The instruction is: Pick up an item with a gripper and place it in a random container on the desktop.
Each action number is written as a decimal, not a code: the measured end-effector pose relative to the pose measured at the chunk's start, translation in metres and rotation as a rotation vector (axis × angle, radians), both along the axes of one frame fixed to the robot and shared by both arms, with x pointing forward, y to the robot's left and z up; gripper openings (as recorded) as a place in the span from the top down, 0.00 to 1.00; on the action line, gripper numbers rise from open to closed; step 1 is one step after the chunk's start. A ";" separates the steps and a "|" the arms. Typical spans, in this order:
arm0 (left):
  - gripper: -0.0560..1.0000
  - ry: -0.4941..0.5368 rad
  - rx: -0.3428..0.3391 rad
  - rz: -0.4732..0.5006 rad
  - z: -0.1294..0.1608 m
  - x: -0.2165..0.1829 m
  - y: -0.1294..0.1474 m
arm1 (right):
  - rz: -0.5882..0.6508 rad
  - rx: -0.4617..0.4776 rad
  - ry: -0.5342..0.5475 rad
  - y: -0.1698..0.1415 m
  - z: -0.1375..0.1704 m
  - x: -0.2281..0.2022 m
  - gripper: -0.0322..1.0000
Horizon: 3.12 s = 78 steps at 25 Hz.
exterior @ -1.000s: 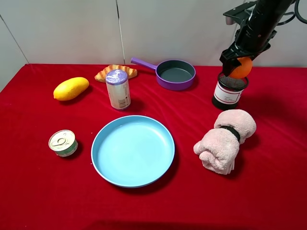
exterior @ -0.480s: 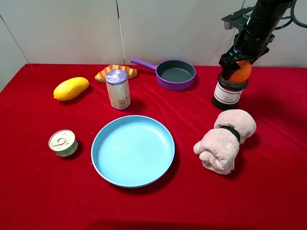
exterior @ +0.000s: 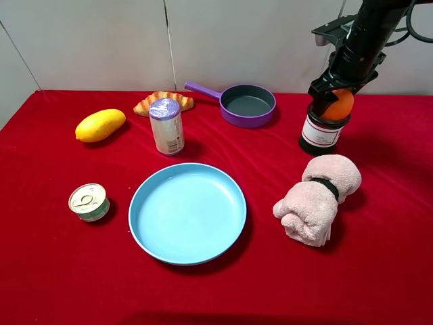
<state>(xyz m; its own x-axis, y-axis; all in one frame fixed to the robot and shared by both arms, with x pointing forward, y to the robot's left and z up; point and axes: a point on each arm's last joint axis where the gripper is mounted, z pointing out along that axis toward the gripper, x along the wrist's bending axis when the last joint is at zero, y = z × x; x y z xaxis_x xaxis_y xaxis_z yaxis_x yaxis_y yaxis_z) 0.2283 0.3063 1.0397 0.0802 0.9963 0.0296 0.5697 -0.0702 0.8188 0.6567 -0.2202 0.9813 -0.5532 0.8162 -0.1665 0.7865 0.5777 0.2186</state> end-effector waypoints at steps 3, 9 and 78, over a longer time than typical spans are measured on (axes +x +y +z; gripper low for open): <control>0.00 0.000 0.000 0.000 0.000 0.000 0.000 | 0.000 0.000 0.001 0.000 0.000 0.000 0.43; 0.00 0.000 0.000 0.000 0.000 0.000 0.000 | -0.001 0.002 0.000 0.000 0.000 0.000 0.43; 0.00 0.000 0.000 0.000 0.000 0.000 0.000 | -0.223 0.106 0.092 -0.004 0.091 -0.125 0.30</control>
